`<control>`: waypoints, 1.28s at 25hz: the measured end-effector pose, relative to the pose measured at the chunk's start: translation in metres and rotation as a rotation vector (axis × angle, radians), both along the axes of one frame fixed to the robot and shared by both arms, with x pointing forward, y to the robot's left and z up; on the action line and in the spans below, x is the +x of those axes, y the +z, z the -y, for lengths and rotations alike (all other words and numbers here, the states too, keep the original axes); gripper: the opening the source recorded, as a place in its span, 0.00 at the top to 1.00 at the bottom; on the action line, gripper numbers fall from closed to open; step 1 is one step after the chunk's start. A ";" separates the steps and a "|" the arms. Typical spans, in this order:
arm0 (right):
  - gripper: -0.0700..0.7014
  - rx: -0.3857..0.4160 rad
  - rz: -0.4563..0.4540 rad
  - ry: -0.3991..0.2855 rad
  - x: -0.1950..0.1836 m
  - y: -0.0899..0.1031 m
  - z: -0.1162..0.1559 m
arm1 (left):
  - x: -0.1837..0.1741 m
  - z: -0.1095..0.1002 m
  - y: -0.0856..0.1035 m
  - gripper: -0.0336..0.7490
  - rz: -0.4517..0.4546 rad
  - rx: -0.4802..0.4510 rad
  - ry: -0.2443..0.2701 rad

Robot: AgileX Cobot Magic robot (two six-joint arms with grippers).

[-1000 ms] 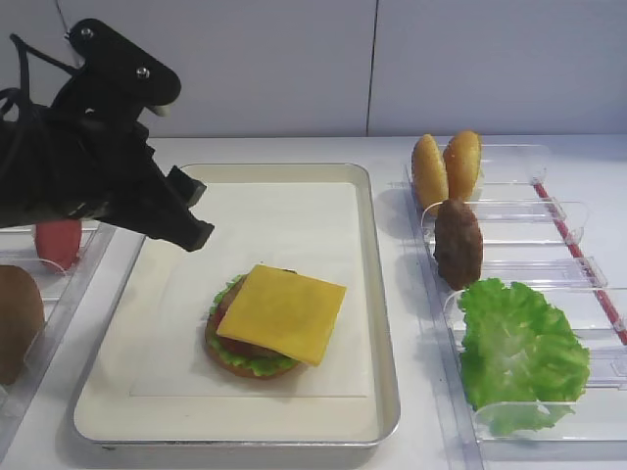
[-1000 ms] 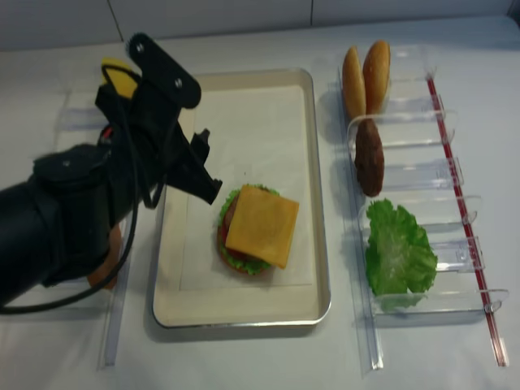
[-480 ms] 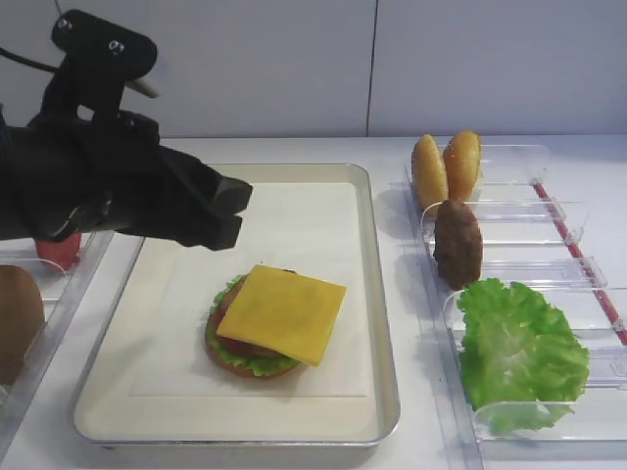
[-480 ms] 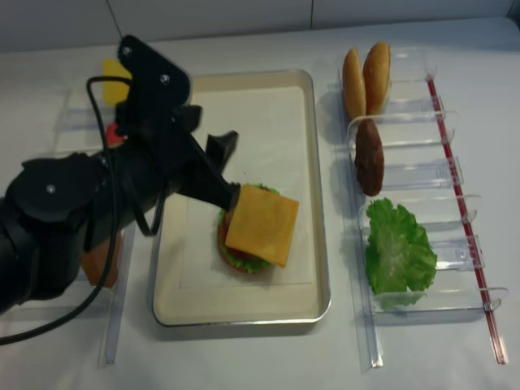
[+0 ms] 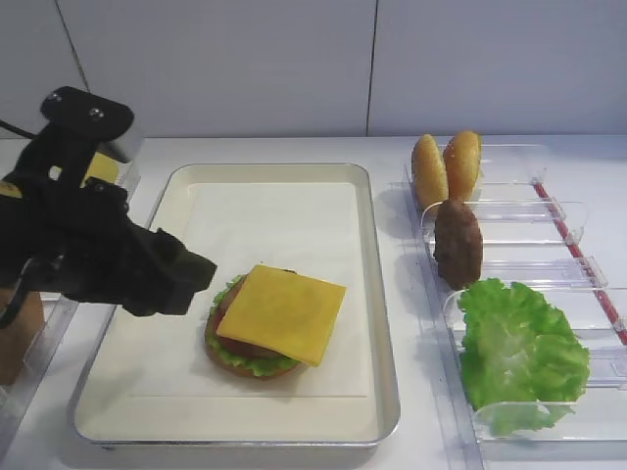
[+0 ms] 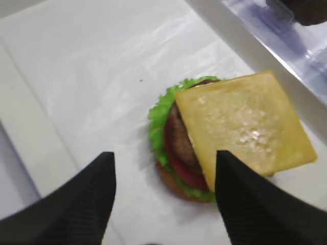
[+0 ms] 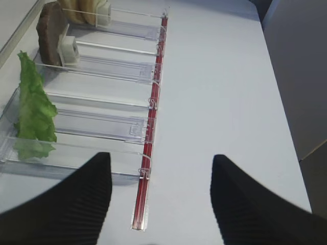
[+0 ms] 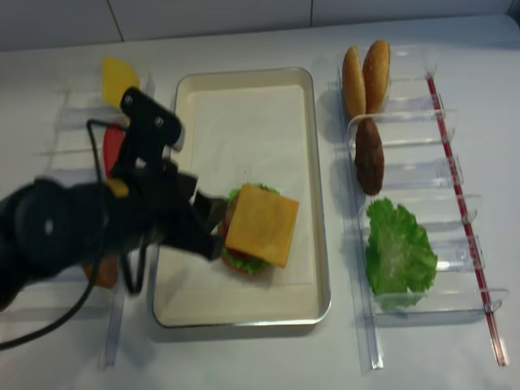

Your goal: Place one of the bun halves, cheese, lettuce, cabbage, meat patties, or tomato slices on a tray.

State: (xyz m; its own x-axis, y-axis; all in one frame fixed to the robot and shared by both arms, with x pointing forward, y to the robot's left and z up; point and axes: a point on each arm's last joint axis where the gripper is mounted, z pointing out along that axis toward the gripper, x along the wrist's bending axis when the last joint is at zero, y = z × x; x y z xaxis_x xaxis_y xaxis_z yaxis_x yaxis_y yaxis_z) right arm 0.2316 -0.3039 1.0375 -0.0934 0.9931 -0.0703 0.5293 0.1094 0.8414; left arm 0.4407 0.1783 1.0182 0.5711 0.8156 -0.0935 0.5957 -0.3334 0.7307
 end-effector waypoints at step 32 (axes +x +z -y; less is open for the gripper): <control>0.33 -0.003 0.000 0.002 0.000 0.000 0.000 | -0.185 -0.123 0.062 0.43 0.211 0.102 0.335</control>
